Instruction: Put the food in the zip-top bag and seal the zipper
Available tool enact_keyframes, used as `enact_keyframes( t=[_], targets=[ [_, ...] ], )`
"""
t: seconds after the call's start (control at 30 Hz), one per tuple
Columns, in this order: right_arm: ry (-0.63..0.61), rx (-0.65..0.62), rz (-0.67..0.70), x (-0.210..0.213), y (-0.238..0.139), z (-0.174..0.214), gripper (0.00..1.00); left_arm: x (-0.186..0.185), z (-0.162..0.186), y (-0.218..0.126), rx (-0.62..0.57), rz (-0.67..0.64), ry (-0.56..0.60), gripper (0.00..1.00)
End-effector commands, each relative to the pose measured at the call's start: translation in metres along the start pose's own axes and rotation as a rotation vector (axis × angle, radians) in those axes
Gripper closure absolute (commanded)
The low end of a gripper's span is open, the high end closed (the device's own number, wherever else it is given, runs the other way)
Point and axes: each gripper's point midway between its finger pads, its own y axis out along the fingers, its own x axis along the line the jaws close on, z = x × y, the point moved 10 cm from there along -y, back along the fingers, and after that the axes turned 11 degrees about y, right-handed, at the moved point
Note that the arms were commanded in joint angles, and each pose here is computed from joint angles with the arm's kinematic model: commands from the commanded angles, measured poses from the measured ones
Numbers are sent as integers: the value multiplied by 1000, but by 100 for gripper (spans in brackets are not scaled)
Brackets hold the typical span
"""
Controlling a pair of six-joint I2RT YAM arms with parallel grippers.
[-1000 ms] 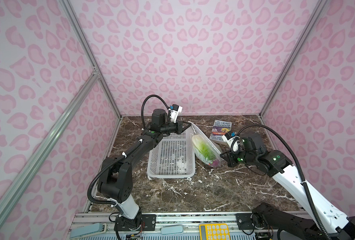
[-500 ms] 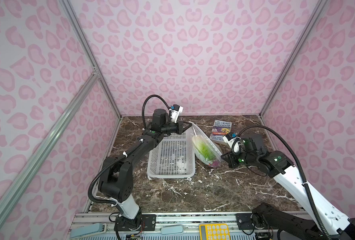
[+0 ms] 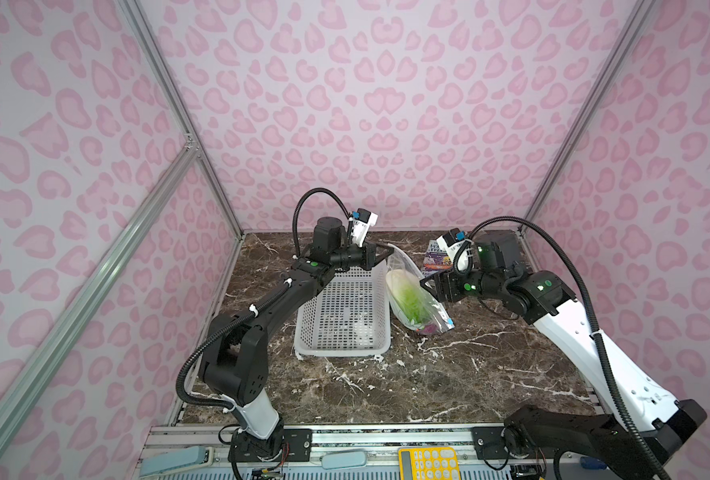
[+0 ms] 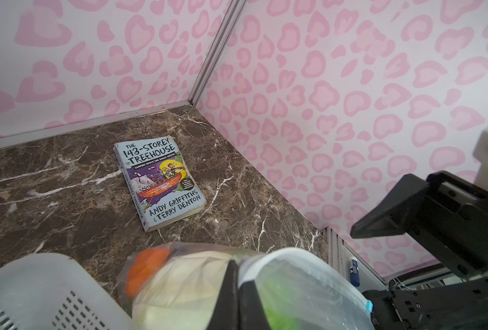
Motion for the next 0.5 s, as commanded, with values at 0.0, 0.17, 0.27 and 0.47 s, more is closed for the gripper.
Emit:
enact_keyframes(
  t=[0.0,0.17,0.27,0.47],
  targets=[
    [-2,-17,57,-3,11,2,26,-4,-7,0,-19,25,41,96],
    [7,29,65,-3,34,14,26,-4,-7,0,-19,26,38,96],
    [7,46,76,-1,47,21,31,-4,-6,0,-17,25,33,96],
    [31,56,52,7,67,23,68,-6,-8,-1,-20,31,30,96]
  ],
)
